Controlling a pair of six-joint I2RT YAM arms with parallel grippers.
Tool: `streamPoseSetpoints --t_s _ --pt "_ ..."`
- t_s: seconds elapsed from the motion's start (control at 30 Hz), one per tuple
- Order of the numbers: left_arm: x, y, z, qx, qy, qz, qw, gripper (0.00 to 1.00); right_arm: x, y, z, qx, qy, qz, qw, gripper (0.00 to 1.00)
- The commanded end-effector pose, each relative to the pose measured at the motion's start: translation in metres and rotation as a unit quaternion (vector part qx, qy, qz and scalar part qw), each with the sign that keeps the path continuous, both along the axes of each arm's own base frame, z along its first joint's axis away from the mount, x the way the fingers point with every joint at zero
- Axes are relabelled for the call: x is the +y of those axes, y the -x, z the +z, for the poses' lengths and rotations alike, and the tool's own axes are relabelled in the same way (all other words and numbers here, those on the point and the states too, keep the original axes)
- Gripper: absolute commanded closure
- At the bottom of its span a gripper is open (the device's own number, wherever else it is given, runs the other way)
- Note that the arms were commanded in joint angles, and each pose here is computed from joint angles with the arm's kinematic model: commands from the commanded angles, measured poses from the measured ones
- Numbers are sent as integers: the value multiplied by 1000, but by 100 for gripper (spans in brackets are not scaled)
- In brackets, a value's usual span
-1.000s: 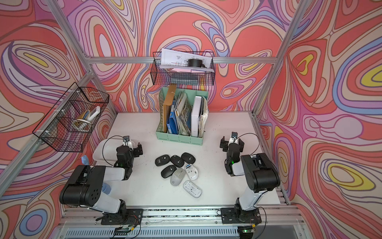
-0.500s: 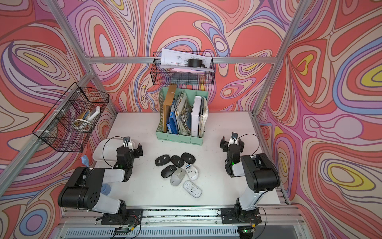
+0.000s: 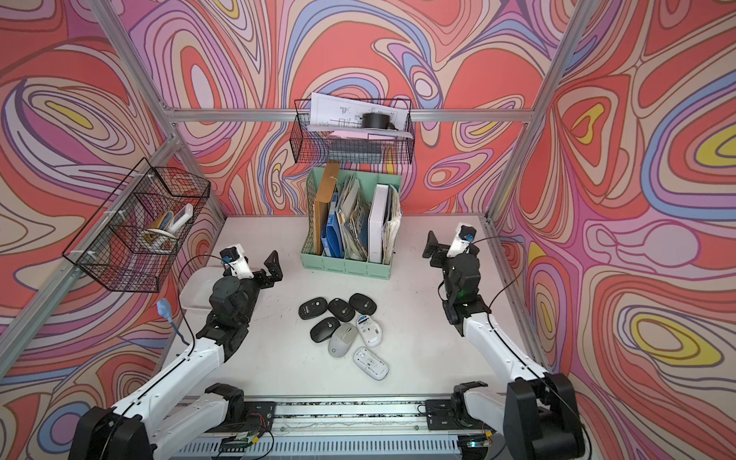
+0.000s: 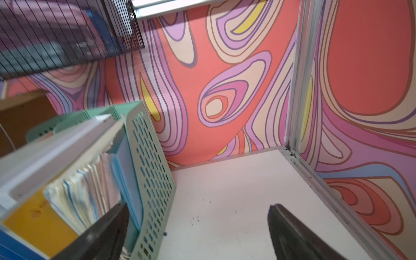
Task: Put the mouse in the storage box
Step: Pick up the mouse from the center of the board.
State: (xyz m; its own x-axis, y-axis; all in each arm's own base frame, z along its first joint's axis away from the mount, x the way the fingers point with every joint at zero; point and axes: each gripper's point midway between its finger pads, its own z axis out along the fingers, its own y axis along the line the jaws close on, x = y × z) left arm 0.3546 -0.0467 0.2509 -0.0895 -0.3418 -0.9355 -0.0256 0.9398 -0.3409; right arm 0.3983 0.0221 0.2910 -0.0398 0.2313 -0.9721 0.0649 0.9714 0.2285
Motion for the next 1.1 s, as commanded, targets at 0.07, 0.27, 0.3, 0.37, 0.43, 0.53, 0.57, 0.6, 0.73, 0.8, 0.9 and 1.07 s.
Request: streamPoseSetpoints --t_s 0.07,0.27,0.3,0.37,0.43,0.53,0.57,0.6,0.73,0.8,0.9,1.07 --pt "-8 21 -31 105 125 -6 987 1 -24 27 -68 173 -131 -104 970 2" --pt "-12 39 -40 191 139 -14 971 2 -8 40 -74 213 -114 -46 969 2" --pt "-19 39 -43 208 138 -33 968 1 -3 43 -76 227 -115 -34 967 2" --pt "-34 39 -50 235 135 -77 960 1 6 50 -83 253 -121 -12 960 2" --pt "-45 41 -64 282 137 -98 945 2 10 58 -93 280 -130 -5 951 2" --pt "-64 50 -86 359 113 -113 920 2 19 68 -107 310 -138 10 941 2" --pt "-72 56 -92 381 95 -115 912 2 21 71 -110 318 -137 13 938 2" --pt "-81 60 -95 397 79 -123 906 2 22 74 -113 324 -135 13 936 3" --pt "-125 97 -112 488 -13 -165 857 6 10 84 -125 347 -114 -18 931 3" --pt "-142 118 -118 518 -58 -178 835 6 4 88 -129 350 -103 -32 930 3" --pt "-158 147 -128 565 -115 -182 796 7 -1 92 -135 348 -98 -43 931 3" --pt "-192 167 -131 587 -164 -194 769 11 -3 94 -141 345 -101 -49 932 3"
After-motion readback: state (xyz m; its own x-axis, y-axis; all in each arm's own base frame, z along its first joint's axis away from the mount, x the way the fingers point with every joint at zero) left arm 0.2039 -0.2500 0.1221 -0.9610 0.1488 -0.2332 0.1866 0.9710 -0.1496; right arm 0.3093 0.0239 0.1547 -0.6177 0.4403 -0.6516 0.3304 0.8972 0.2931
